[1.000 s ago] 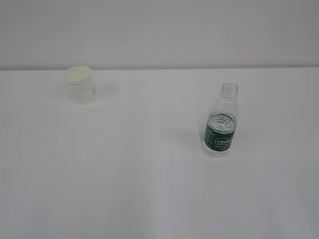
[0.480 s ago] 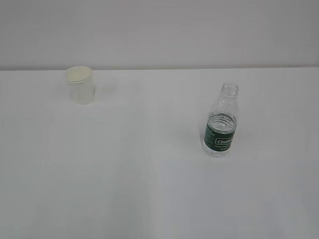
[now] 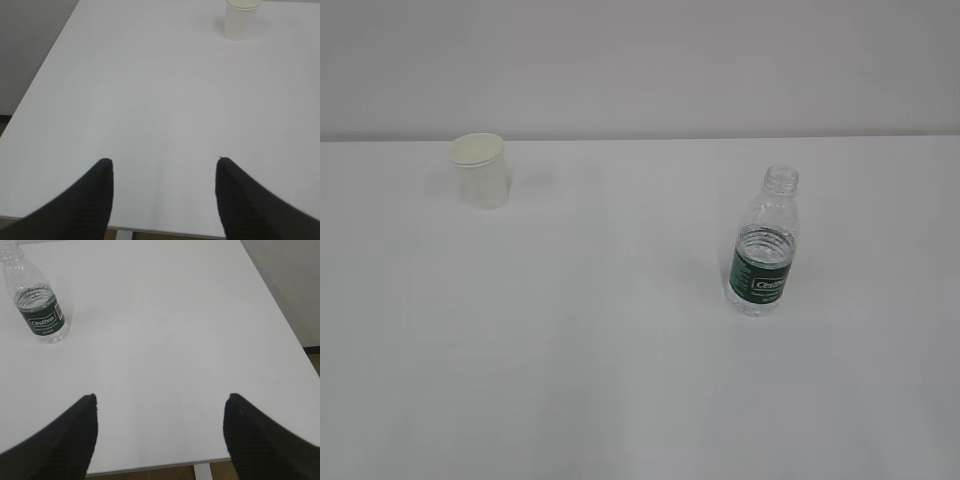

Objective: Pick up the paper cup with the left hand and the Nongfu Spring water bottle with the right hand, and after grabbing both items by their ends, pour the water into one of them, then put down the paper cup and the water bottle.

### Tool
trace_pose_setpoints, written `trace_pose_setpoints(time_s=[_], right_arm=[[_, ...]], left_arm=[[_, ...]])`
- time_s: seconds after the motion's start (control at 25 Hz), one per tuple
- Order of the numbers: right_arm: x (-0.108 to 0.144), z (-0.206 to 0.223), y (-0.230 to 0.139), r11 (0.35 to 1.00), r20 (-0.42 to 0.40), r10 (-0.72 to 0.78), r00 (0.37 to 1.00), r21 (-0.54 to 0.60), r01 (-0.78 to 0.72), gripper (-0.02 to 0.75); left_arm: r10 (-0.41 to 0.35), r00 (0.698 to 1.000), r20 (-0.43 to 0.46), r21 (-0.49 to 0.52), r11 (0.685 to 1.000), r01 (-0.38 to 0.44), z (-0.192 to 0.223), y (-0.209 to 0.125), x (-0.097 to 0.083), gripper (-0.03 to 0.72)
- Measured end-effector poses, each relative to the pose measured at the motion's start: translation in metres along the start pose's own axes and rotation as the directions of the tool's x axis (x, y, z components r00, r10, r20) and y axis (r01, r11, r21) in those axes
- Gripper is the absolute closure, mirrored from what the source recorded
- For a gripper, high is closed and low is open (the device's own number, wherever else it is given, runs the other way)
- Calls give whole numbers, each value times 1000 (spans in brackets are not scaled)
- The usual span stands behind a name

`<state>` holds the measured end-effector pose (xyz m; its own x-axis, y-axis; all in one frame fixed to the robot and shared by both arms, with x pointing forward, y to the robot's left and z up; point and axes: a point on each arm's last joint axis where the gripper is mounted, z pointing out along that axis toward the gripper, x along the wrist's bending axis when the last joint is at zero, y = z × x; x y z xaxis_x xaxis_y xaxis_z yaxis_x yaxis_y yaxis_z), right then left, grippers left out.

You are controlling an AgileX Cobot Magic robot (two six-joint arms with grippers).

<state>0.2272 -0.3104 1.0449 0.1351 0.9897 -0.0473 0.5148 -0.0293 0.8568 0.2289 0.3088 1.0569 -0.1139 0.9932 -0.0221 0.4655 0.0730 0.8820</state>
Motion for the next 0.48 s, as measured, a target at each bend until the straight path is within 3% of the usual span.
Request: trace_pose_setpoints(time_s=[0.48], right_arm=[[0,0,0,1000,0,0,1000,0,0,150]], left_arm=[[2,1000,-1,31,1000,-2,4,3,-1,228]])
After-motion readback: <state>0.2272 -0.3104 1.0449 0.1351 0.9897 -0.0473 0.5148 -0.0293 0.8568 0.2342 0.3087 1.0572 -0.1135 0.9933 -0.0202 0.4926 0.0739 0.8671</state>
